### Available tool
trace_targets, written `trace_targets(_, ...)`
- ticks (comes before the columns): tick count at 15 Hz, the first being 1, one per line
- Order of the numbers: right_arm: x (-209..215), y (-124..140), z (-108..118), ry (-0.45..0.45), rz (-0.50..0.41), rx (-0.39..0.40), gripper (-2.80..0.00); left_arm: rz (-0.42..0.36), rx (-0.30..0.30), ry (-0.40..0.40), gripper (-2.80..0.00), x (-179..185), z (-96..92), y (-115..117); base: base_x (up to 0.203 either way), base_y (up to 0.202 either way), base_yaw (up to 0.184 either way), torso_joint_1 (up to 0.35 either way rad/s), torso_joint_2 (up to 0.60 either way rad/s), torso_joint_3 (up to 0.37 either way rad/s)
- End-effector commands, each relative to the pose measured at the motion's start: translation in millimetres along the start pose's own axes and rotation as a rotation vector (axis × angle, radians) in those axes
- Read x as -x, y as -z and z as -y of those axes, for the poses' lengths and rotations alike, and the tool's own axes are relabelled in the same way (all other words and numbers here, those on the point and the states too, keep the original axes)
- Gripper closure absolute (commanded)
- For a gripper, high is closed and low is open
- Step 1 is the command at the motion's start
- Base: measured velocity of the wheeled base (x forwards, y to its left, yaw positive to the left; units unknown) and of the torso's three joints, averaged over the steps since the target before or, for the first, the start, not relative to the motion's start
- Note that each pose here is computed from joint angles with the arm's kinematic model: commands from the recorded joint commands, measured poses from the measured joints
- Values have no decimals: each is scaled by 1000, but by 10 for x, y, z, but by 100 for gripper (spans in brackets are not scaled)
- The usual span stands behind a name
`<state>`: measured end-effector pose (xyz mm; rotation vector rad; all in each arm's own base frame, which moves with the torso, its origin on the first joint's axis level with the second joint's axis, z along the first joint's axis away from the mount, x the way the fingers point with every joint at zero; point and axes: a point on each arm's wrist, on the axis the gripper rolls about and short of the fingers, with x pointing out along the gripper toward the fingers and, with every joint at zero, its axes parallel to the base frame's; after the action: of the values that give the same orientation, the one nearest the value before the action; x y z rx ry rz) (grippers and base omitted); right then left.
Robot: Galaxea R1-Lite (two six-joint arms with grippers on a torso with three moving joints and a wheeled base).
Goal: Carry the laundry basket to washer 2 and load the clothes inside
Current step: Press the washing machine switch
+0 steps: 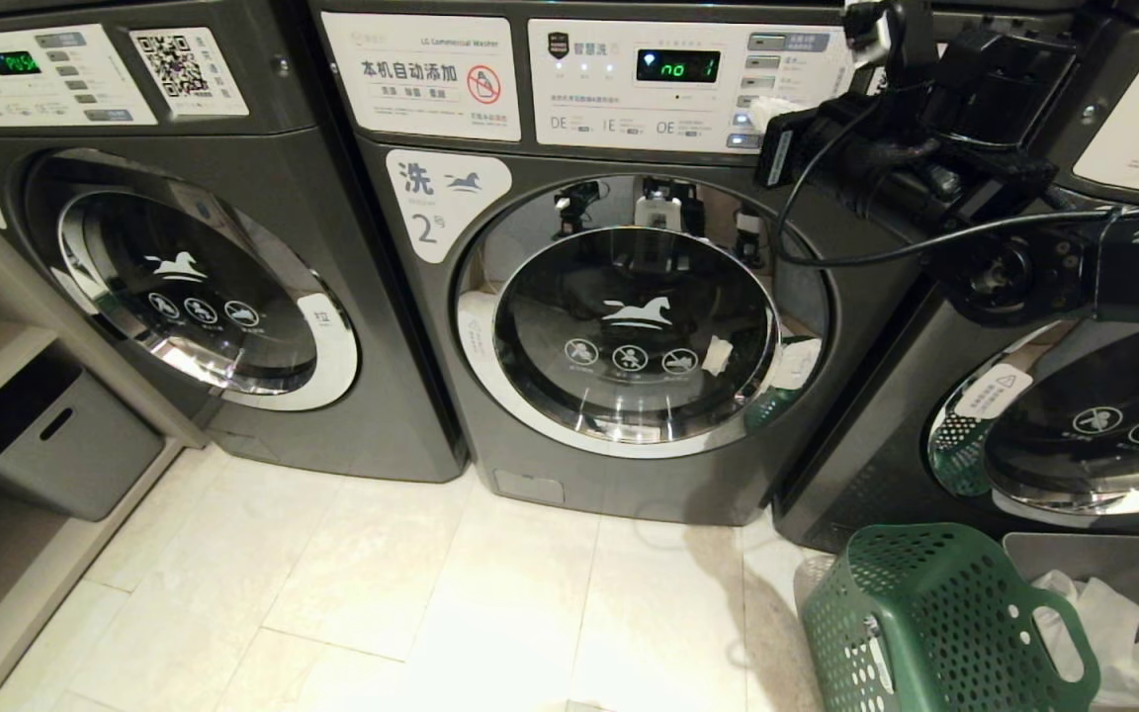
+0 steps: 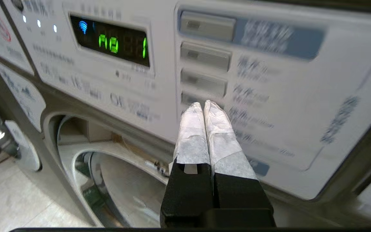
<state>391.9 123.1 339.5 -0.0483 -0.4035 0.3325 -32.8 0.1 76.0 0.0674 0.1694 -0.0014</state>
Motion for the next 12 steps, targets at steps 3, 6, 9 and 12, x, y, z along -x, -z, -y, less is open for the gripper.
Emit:
trace_targets(3,42,-82,2,-3,12,2,0,-1,0,0,0,0,0,1,0,0,0,0,0,0)
trace_targets(6,128,-33,-14,-11,-28,3,0,-1,0,-2,0,0,0,2,0,0,0,0,0,0)
trace_targets(9,283,44,-32,-26,-89,1,0,-1,1,-2,0,0,0,2,0,0,0,0,0,0)
trace_targets(12,337,25,-35,-36,-93,-1,0,-1,0,-2,0,0,0,2,0,0,0,0,0,0)
